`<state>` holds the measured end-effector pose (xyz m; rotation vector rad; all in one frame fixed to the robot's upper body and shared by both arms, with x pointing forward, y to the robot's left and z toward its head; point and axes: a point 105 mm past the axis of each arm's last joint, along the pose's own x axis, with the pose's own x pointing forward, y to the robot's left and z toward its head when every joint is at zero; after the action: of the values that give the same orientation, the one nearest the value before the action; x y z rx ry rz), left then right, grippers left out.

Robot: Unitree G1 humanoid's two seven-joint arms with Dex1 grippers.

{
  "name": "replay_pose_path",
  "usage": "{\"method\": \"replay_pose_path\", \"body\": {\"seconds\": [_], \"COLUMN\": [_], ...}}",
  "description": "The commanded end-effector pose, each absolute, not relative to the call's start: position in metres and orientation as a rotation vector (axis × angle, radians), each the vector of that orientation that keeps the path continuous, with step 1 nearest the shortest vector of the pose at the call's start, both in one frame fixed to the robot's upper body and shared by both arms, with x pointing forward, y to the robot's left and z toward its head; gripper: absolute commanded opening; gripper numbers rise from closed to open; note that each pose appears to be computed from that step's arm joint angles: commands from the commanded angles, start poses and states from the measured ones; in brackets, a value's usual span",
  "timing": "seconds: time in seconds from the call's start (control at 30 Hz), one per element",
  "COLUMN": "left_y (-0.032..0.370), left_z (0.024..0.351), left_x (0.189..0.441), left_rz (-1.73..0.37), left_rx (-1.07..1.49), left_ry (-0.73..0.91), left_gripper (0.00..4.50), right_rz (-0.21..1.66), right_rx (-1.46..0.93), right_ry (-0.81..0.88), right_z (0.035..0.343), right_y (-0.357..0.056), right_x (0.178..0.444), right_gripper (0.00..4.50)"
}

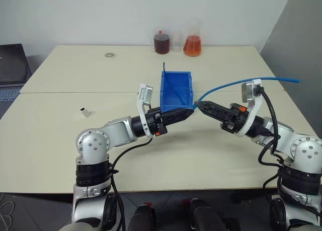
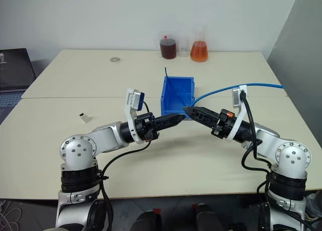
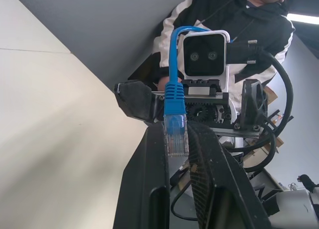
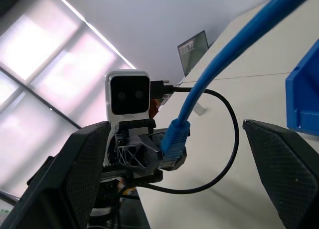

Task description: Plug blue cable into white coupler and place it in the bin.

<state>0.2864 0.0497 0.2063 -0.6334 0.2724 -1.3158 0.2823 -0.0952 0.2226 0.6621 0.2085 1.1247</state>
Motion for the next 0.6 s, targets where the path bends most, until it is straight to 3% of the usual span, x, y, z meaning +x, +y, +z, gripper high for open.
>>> {"method": "replay_pose_path", "body": {"seconds": [0.03, 0.17, 0.27, 0.6], "left_y": [0.0508, 0.0500, 0.0493, 0.0484], "left_z": [0.2132, 0.2143, 0.2150, 0.2156], "left_x": [0.2838, 0.2829, 0.2819, 0.2800], "left_rz": [-1.333, -1.337, -1.341, -1.345], "left_rx": [-0.626, -0.625, -0.625, -0.626], "left_ry": [0.238, 0.235, 0.233, 0.237], "left_gripper": [0.24, 0.24, 0.24, 0.24], "right_rz": [1.174, 1.186, 1.186, 1.187], "right_rx": [0.662, 0.667, 0.646, 0.652], "right_ry": [0.175, 0.185, 0.197, 0.204], "right_z": [0.2323, 0.2313, 0.2287, 0.2262], "right_y": [-0.0897, -0.0873, -0.0866, -0.0859], "right_x": [0.2752, 0.2745, 0.2746, 0.2737], "right_gripper": [4.50, 4.50, 4.03, 1.73]}}
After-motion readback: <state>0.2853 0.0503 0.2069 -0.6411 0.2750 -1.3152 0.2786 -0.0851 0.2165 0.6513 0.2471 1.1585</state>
